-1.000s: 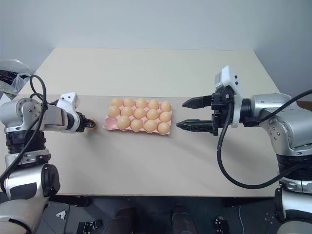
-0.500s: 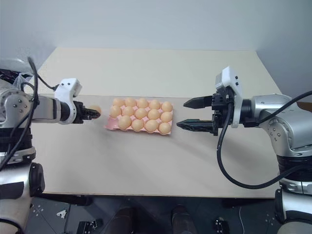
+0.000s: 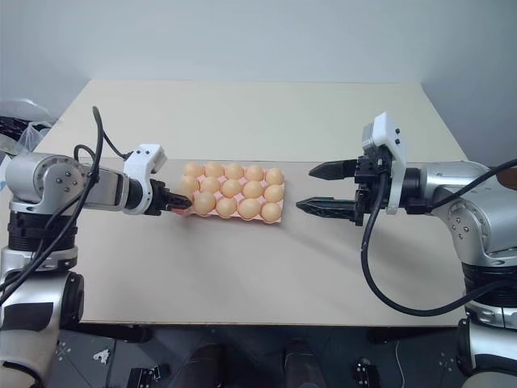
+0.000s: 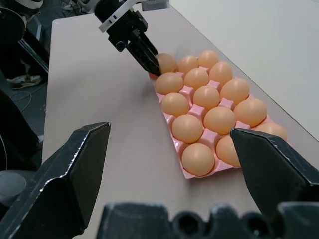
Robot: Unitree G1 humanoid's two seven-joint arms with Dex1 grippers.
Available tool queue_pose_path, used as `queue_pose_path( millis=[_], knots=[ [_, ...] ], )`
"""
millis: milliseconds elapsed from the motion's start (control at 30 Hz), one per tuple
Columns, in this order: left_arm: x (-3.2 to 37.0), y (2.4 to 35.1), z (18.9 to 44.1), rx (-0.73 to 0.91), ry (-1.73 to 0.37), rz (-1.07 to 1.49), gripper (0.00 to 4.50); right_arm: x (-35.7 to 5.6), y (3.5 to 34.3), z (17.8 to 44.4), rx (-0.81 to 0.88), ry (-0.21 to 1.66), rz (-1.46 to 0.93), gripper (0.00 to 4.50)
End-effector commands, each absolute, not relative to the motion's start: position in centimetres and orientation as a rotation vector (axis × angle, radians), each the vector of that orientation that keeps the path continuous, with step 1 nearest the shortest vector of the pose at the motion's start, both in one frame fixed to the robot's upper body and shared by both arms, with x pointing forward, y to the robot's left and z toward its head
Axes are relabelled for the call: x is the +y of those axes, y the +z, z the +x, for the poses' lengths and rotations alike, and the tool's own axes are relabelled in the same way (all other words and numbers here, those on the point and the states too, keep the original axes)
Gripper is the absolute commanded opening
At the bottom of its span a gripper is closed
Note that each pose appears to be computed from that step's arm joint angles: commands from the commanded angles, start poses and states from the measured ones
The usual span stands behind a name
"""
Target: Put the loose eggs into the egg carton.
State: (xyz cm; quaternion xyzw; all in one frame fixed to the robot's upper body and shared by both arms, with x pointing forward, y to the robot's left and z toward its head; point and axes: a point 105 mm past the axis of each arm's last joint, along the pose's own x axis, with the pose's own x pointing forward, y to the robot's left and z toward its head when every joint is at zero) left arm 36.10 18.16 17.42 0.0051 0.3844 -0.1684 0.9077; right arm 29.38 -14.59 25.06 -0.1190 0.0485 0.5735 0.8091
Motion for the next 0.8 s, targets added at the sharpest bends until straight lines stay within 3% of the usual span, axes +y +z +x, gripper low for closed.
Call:
queue_pose_path(
  millis=[33, 267, 467, 700, 800],
  knots=[
    [18.6, 19.8, 36.2, 0.71, -0.343, 0.031, 3.91, -14.8, 26.5, 28.7, 0.045, 1.227, -0.276, 4.5],
    [19.2, 23.1, 35.3, 0.584, -0.391, 0.025, 3.91, -14.8, 26.6, 28.8, 0.037, 1.228, -0.278, 4.5],
    [22.7, 25.1, 31.9, 0.327, -0.506, 0.116, 3.91, -15.0, 26.2, 28.7, 0.044, 1.228, -0.293, 4.5],
    [25.6, 23.6, 27.9, 0.16, -0.703, 0.403, 3.91, -15.9, 25.0, 29.2, 0.072, 1.202, -0.354, 4.5],
    [26.5, 22.7, 26.6, 0.095, -0.784, 0.39, 3.91, -16.5, 23.7, 29.5, 0.11, 1.171, -0.422, 4.5]
  ],
)
